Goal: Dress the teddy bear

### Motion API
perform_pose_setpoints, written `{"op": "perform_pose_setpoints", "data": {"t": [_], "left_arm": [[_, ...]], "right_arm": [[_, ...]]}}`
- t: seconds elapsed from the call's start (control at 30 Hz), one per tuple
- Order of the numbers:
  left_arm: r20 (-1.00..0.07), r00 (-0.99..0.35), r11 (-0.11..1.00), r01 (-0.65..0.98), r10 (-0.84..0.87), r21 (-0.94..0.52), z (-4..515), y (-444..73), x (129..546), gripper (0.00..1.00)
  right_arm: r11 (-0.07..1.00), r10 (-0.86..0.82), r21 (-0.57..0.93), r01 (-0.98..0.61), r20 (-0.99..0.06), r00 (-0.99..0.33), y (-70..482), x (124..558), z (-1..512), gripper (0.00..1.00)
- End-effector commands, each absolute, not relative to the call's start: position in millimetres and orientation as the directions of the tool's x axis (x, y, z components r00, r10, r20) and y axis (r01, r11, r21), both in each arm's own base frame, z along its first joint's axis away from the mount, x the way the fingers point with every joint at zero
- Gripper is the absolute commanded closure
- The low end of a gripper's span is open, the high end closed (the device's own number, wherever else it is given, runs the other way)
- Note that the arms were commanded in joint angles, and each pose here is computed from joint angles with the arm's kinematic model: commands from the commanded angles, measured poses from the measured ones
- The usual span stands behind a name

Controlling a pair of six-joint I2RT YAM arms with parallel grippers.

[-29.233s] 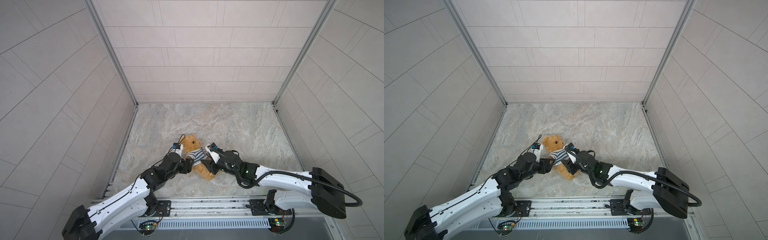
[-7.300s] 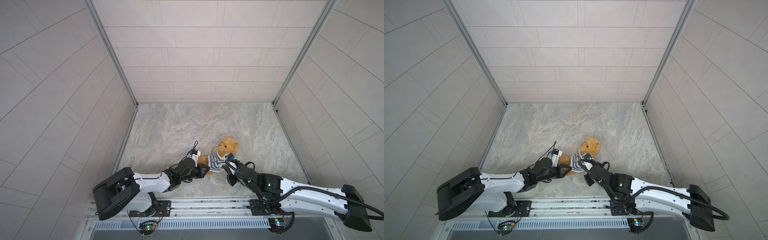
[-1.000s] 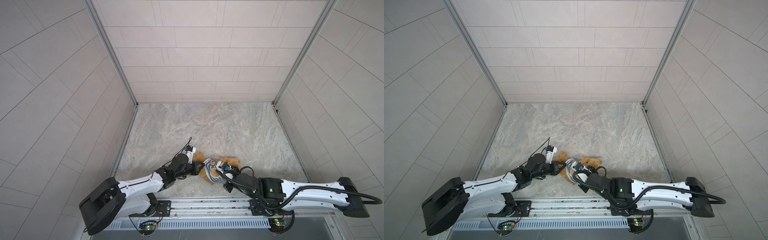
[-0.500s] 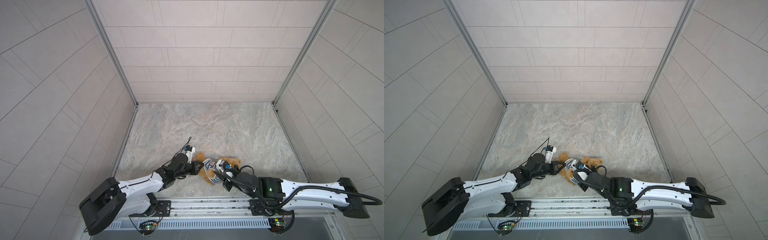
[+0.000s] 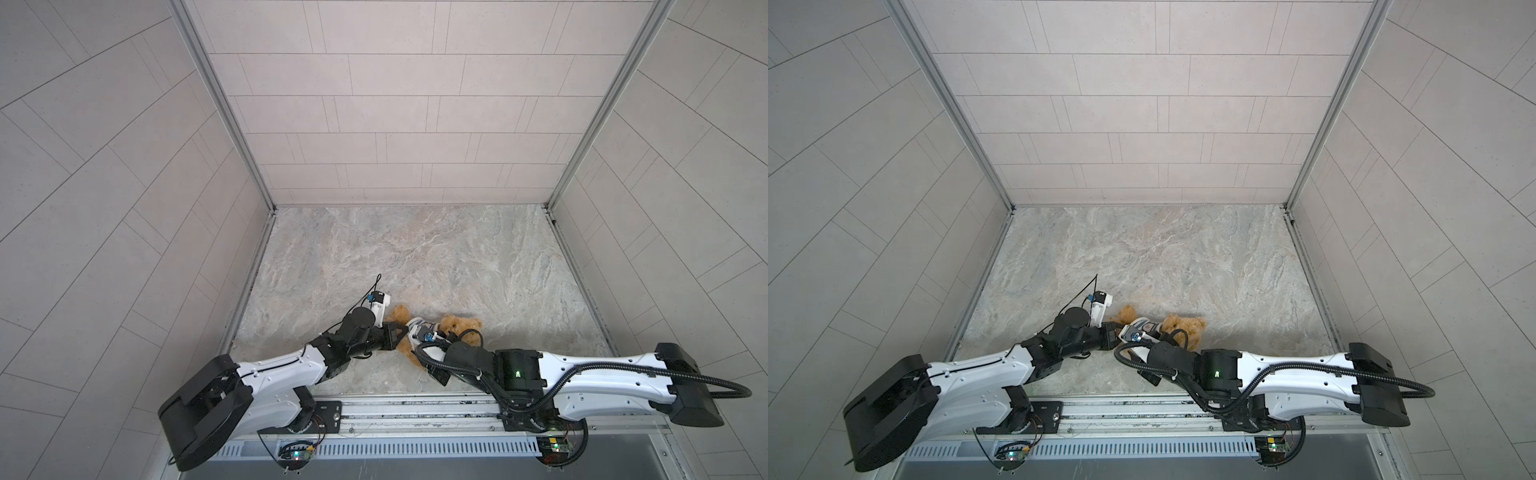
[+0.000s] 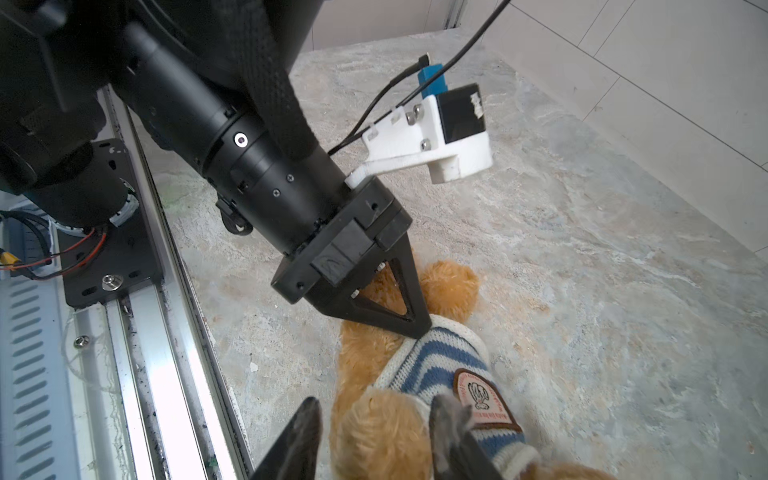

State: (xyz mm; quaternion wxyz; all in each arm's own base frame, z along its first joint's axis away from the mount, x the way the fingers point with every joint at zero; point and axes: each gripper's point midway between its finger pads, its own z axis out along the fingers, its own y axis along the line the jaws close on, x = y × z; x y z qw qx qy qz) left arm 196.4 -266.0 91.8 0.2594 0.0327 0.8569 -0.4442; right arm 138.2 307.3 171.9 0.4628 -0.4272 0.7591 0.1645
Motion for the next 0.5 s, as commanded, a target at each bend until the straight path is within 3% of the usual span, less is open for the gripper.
{"op": "perform_pose_setpoints", "data": {"t": [0.0, 0.27, 0.47], "left_arm": [[-0.476, -0.86, 0.596, 0.287, -0.186, -0.75, 92.6, -264.7, 197.5, 1.0], [-0.476, -0.859, 0.593, 0.285, -0.191, -0.753, 94.2, -264.6, 197.8, 1.0], [-0.476, -0.859, 0.595, 0.285, -0.19, -0.752, 93.8, -264.3, 197.6, 1.0]], "right_arm": [[0.588, -0.534, -0.192, -0.785, -0.821, -0.199, 303.5, 141.1, 170.2, 0.54], [0.586, -0.564, -0.214, -0.782, -0.8, -0.203, 303.9, 141.9, 161.1, 0.6], [0.599, -0.549, -0.216, -0.771, -0.812, -0.199, 297.9, 143.1, 166.1, 0.85]]}}
